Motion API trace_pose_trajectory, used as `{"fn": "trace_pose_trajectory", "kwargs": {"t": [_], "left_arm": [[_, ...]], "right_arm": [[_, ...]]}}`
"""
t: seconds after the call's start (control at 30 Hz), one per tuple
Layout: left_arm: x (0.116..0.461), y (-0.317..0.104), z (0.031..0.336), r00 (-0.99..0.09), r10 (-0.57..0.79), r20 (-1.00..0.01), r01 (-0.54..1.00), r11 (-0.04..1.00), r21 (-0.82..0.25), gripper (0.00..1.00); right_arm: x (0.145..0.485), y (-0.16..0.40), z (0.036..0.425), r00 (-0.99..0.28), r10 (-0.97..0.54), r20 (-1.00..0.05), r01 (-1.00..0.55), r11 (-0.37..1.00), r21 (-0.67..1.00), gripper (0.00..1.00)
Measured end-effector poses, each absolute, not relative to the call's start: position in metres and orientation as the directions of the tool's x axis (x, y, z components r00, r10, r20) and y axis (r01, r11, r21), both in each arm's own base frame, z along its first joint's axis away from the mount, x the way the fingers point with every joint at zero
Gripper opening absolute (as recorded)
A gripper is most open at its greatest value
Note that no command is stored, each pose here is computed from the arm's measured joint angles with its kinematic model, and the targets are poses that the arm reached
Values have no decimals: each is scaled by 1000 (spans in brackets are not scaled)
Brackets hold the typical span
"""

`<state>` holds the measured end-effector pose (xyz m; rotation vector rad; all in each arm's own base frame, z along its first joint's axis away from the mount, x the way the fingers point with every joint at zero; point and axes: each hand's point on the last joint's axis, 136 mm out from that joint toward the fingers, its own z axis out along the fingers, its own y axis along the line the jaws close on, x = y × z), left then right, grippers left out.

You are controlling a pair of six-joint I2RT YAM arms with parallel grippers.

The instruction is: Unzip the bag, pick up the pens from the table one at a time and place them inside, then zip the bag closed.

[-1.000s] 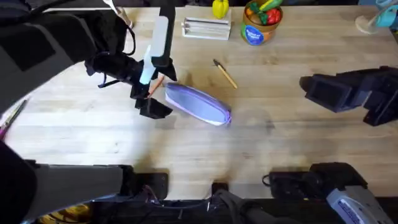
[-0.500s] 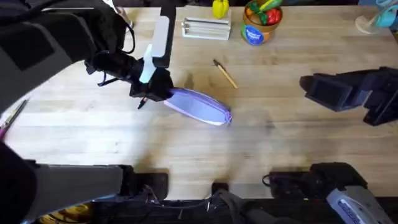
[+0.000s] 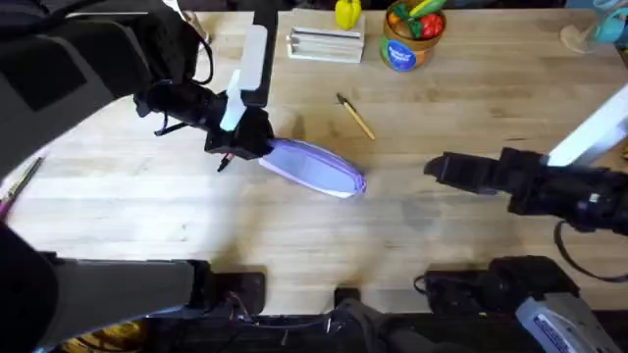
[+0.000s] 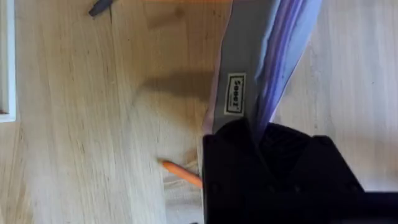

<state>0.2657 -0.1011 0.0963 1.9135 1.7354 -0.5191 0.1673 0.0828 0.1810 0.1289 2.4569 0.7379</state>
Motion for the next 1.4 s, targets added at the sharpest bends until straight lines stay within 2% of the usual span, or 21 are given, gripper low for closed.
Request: {"fn": "trace_pose_trajectory", "kwargs": {"t": [0.17,0.4,0.53,0.83,1.2,1.4], "left_arm": [[266,-101,96,114,801,-588,992,-61,109,42],[266,-101,96,114,801,-588,992,-61,109,42],[266,-101,96,114,801,-588,992,-61,109,42],[266,-101,96,114,801,-588,992,-61,109,42],[266,-101,96,114,801,-588,992,-61,109,42],[266,-101,96,114,801,-588,992,-61,109,42]], "right_arm": [[170,96,160,-851,195,-489,-128,824,552,997],[177,124,170,-798,67,-598,-325,788,523,997],[172,136,168,-789,-12,-614,-390,782,486,997],[166,166,142,-818,-175,-548,-466,759,454,997],[191,180,124,-834,-187,-520,-453,770,449,997],[202,189,84,-872,-243,-425,-435,784,443,997]]}}
